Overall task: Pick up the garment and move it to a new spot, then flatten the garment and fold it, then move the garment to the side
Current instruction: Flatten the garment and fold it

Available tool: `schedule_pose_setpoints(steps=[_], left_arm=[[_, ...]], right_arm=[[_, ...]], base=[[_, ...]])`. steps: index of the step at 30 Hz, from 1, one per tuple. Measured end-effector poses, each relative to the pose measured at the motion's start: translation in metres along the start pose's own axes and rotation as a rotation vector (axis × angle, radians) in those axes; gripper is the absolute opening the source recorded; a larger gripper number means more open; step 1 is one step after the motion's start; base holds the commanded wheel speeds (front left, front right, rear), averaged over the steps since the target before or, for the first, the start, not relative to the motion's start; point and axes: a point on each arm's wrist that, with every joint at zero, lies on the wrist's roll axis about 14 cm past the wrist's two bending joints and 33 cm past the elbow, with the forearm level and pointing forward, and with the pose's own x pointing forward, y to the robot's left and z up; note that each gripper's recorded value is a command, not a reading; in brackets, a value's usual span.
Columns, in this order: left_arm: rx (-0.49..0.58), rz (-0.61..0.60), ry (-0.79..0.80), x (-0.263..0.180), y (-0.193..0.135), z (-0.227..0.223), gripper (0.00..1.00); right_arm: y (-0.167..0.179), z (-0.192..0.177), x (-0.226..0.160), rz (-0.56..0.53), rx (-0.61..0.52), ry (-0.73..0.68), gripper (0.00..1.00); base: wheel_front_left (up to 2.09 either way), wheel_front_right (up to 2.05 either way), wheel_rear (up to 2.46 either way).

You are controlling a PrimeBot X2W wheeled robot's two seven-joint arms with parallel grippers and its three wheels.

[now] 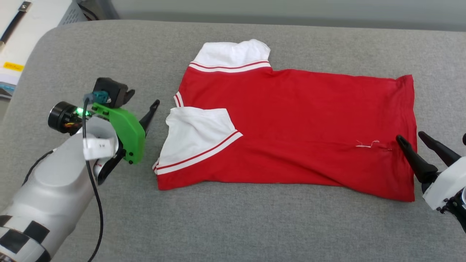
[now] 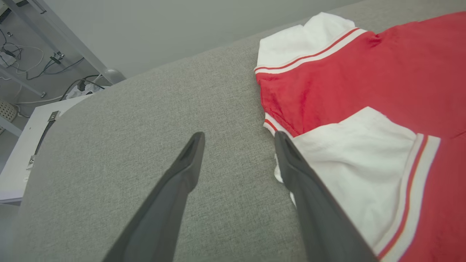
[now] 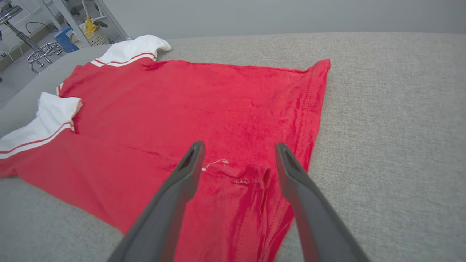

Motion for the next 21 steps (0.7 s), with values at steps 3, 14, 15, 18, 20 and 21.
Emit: schedule_pose_setpoints(steps=[3, 14, 15, 18, 20, 21], left_arm=[[-0.037, -0.035, 0.116, -0.009, -0.006, -0.005, 1.00], [-0.096, -0.192, 0.522, -0.041, -0.039, -0.033, 1.00], [-0.101, -0.226, 0.616, -0.047, -0.049, -0.049, 1.00], [-0.095, -0.233, 0.680, -0.050, -0.051, -0.062, 1.00], [-0.100, -0.232, 0.702, -0.050, -0.051, -0.069, 1.00], [-0.105, -0.231, 0.713, -0.049, -0.052, -0.073, 1.00]], right_arm=[[0.004, 0.003, -0.003, 0.009, -0.003, -0.009, 1.00], [0.017, 0.009, -0.007, 0.030, -0.013, -0.005, 1.00], [0.017, 0.008, -0.007, 0.028, -0.003, -0.002, 1.00], [0.016, 0.006, -0.008, 0.022, 0.000, 0.005, 1.00], [0.016, 0.003, -0.009, 0.019, 0.004, 0.011, 1.00], [0.015, 0.002, -0.009, 0.016, 0.008, 0.013, 1.00]], base=[[0.00, 0.00, 0.00], [0.00, 0.00, 0.00], [0.00, 0.00, 0.00], [0.00, 0.00, 0.00], [0.00, 0.00, 0.00], [0.00, 0.00, 0.00]])
